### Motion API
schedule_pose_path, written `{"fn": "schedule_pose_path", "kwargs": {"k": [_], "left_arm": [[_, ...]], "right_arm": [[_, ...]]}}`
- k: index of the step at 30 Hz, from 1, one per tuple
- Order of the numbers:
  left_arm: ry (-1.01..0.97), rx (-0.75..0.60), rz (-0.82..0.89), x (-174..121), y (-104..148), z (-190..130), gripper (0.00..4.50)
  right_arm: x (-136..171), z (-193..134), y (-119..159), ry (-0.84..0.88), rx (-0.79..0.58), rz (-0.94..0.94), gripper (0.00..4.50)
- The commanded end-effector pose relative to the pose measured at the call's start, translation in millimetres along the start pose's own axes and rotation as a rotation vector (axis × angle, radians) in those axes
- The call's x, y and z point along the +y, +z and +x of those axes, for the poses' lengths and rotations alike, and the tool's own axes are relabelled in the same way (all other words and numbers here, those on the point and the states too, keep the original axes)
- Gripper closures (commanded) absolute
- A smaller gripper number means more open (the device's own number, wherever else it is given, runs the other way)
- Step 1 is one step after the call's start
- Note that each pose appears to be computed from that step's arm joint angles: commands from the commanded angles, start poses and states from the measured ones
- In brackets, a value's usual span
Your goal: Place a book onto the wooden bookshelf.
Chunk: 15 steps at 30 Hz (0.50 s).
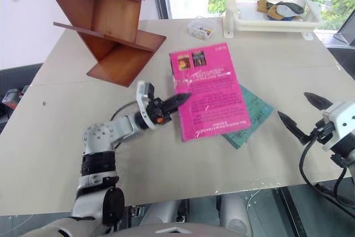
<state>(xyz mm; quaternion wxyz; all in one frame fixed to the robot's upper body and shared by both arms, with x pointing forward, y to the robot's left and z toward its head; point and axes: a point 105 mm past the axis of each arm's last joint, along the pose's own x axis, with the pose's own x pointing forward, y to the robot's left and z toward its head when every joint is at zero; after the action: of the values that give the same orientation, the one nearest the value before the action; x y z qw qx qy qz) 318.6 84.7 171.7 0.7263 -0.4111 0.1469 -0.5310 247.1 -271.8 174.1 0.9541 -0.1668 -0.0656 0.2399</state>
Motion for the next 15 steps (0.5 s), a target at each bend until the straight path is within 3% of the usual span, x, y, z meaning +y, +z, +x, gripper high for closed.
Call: {"fn": "schedule_pose_path", "kwargs": {"k": [1, 3, 9, 15], "left_arm": [[-0.067, -0.051, 0.336, -26, 33, 0, 3.88], [-0.103, -0.074, 0.543, -44, 56, 0, 3.88], [-0.068, 0.106, 1.137, -60, 72, 15, 3.88], [-0.147, 0.042, 1.581, -100, 95, 36, 3.88]], "right_arm": [[-11, -10, 14, -0.013, -0.058, -0.004, 0.0], [-13, -14, 15, 0.004, -0.073, 0.027, 0.0], [-9, -26, 13, 0.086, -0.08, 0.163, 0.0], [1, -38, 18, 0.191, -0.084, 0.299, 0.0]]}}
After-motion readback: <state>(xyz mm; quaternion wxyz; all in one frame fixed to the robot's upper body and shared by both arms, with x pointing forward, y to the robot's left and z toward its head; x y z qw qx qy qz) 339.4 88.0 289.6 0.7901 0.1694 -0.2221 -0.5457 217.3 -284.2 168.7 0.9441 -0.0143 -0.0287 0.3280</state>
